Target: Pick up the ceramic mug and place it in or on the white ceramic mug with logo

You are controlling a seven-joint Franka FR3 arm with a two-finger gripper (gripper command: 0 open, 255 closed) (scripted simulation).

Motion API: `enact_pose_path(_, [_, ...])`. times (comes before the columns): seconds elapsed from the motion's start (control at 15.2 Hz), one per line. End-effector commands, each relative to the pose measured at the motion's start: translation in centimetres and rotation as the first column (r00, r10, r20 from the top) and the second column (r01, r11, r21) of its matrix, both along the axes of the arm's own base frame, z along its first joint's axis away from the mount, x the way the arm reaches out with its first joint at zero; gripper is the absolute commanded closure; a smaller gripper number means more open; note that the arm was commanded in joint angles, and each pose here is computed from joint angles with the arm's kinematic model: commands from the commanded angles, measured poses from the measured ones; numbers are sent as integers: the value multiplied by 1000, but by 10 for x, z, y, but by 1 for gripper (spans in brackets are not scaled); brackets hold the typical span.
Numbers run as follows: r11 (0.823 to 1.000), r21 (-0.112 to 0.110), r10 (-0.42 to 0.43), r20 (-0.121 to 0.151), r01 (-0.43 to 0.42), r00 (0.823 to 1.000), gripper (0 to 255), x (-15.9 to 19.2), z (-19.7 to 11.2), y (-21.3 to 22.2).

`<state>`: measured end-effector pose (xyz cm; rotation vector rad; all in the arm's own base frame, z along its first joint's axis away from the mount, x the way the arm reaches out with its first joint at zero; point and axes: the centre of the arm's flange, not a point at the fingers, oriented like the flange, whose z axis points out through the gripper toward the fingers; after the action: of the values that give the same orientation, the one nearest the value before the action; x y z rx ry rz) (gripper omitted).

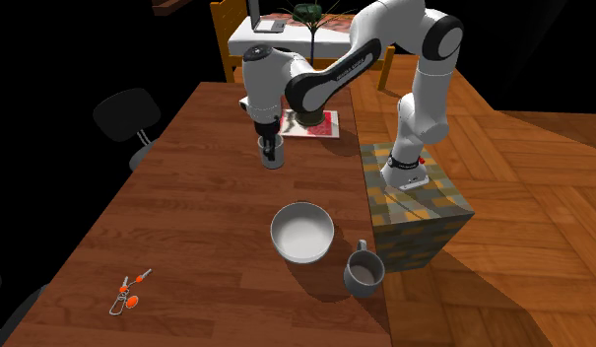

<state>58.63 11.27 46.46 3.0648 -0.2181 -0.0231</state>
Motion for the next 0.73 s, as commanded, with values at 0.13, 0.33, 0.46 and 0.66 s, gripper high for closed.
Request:
enact_pose_path(0.13, [1000, 0, 0, 0, 0, 1000, 255, 0, 21, -1])
enact_pose_path(0.33, [1000, 0, 0, 0, 0, 1000, 255, 0, 37, -1])
enact_pose_path(0.46, [1000, 0, 0, 0, 0, 1000, 255, 0, 48, -1])
enact_pose_path(0.66, [1000, 0, 0, 0, 0, 1000, 255, -6, 56, 10])
